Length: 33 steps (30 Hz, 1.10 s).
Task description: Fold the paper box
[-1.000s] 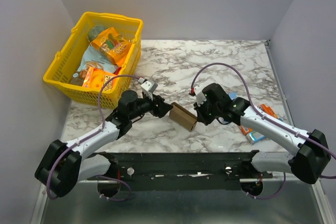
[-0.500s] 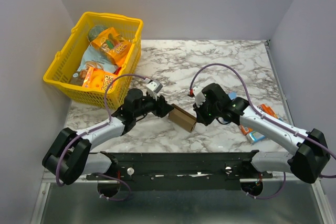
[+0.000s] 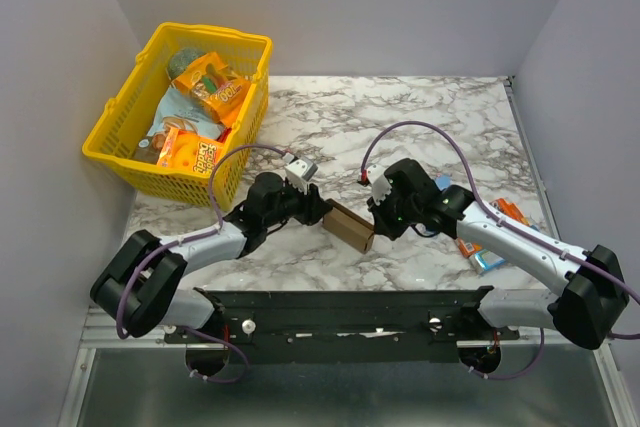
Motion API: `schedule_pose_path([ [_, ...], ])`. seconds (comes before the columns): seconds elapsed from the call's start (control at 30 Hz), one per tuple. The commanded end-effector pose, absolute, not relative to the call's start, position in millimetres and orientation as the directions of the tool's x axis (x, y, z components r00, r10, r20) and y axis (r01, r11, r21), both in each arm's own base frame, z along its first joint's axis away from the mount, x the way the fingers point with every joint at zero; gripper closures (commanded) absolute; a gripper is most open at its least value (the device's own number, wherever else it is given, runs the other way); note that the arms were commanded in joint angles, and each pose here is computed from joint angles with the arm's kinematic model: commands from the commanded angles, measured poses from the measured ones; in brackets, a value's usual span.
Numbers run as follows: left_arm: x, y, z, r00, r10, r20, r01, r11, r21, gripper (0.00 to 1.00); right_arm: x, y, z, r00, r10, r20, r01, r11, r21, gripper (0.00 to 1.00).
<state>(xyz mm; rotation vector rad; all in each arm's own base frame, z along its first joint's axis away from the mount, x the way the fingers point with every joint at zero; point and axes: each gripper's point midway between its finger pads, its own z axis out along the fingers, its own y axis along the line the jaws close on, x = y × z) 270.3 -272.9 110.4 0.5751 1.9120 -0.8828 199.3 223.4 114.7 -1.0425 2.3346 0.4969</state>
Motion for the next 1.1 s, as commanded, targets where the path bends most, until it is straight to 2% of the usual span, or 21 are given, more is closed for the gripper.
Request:
schedule_pose_path([
  [0.0, 281.6, -272.3, 116.5, -0.434, 0.004, -0.901, 0.672, 0.668, -0.321, 0.55, 196.7, 226.1, 116.5, -0.548, -0.58, -0.602, -0.78, 0.614, 0.119, 0.99],
  [0.43, 269.5, -279.6, 89.1, -0.453, 0.087, -0.888, 0.67, 0.69, -0.274, 0.59, 196.6, 226.2, 115.2, -0.549, -0.582, -0.6, -0.78, 0.614, 0.118, 0.99],
  [0.57, 266.2, -275.9, 72.9, -0.456, 0.17, -0.873, 0.654, 0.729, -0.2, 0.59, 196.8, 226.4, 116.1, -0.548, -0.581, -0.602, -0.78, 0.615, 0.116, 0.99],
  [0.8, 248.4, -271.5, 50.2, -0.481, 0.24, -0.843, 0.652, 0.74, -0.161, 0.59, 200.4, 222.9, 114.9, -0.554, -0.579, -0.598, -0.767, 0.635, 0.096, 0.99],
  [0.93, 242.6, -272.7, 51.5, -0.481, 0.237, -0.844, 0.655, 0.737, -0.166, 0.59, 212.8, 213.9, 117.2, -0.581, -0.552, -0.598, -0.711, 0.702, 0.043, 0.99],
  [1.07, 243.4, -276.1, 76.8, -0.458, 0.17, -0.873, 0.652, 0.732, -0.199, 0.59, 229.3, 202.4, 123.6, -0.627, -0.476, -0.617, -0.599, 0.801, -0.01, 0.99],
])
